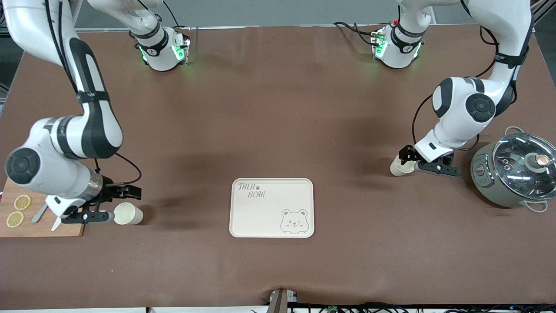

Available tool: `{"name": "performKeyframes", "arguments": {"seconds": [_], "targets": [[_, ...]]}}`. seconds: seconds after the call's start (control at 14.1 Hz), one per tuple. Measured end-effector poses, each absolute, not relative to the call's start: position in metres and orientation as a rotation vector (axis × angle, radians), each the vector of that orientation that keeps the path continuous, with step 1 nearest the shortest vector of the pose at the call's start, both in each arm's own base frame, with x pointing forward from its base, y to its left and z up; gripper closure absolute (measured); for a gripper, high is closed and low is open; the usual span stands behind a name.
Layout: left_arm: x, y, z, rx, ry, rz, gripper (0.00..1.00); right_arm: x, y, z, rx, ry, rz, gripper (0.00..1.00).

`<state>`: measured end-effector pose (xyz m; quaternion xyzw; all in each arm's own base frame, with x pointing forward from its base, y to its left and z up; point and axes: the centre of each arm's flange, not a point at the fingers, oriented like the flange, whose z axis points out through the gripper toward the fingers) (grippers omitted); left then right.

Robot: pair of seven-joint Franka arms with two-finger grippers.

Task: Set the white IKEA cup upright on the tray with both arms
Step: 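Reach the right gripper to one white cup while the left gripper reaches the other, then close the right gripper on its cup while the left gripper grasps its cup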

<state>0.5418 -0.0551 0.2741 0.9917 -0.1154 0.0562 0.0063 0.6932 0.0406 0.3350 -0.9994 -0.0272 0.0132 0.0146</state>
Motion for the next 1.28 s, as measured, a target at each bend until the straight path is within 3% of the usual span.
{"name": "performKeyframes", "arguments": {"seconds": [0.43,0.78,1.14,1.21,1.28], "targets": [[0.530,-0.035,0.238,3.097,-0.391,0.214,0.00,0.710,0.050,0.264,-3.119,-0.138,-0.014,0.00],[0.528,-0.022,0.218,3.091,-0.440,0.227,0.00,0.715,0.040,0.243,-3.124,-0.255,-0.045,0.00],[0.528,-0.018,0.218,3.090,-0.454,0.245,0.50,0.714,0.032,0.230,-3.159,-0.340,-0.026,0.06],[0.529,-0.018,0.219,3.090,-0.452,0.249,0.62,0.714,0.029,0.230,-3.170,-0.356,-0.024,0.14],[0.531,-0.020,0.221,3.092,-0.425,0.265,0.75,0.715,0.025,0.230,-3.176,-0.365,-0.024,0.33]]}}
